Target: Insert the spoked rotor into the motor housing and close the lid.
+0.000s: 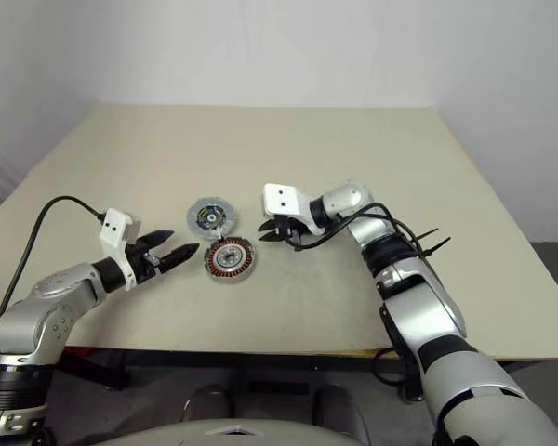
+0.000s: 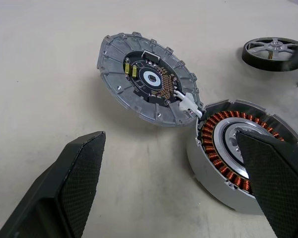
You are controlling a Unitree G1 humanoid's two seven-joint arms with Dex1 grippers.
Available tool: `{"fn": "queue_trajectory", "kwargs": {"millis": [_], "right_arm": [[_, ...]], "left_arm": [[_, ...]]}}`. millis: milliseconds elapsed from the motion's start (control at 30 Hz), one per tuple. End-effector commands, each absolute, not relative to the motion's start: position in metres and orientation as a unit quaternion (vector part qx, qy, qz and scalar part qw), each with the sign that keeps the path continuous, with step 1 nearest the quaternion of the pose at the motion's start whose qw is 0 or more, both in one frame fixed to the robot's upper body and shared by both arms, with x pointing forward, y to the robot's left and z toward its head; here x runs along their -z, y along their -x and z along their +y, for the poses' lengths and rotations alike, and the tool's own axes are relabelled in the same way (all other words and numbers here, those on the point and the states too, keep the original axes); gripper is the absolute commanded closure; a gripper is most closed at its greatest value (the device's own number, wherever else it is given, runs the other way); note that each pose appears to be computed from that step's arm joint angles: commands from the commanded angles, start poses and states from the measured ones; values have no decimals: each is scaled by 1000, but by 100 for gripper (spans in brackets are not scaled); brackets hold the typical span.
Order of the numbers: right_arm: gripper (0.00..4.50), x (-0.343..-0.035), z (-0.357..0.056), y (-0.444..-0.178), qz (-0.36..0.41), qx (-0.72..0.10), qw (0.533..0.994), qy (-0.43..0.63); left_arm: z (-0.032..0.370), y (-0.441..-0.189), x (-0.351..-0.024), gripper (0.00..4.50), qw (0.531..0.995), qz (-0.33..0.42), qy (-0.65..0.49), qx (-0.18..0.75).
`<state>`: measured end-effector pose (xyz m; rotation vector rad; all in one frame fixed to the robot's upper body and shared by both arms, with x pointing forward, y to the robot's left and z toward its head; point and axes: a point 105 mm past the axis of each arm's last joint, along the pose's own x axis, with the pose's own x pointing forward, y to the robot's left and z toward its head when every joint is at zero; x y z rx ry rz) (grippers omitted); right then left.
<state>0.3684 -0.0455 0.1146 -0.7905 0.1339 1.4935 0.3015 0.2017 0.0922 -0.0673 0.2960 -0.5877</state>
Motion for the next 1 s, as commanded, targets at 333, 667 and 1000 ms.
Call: {"fn": "queue_trajectory", "kwargs": {"millis": [333, 667, 1000], "right_arm": [[374, -142, -128, -414, 86, -514, 759, 391], [286, -141, -196, -427, 130, -385, 878, 254], [189, -118, -219, -403, 206, -384, 899, -47]], "left_arm": [[197, -303, -98, 0, 947, 126, 27, 294], [196, -301, -94, 0, 946, 131, 30, 295], [193, -304, -91, 0, 945, 133, 33, 297]]}}
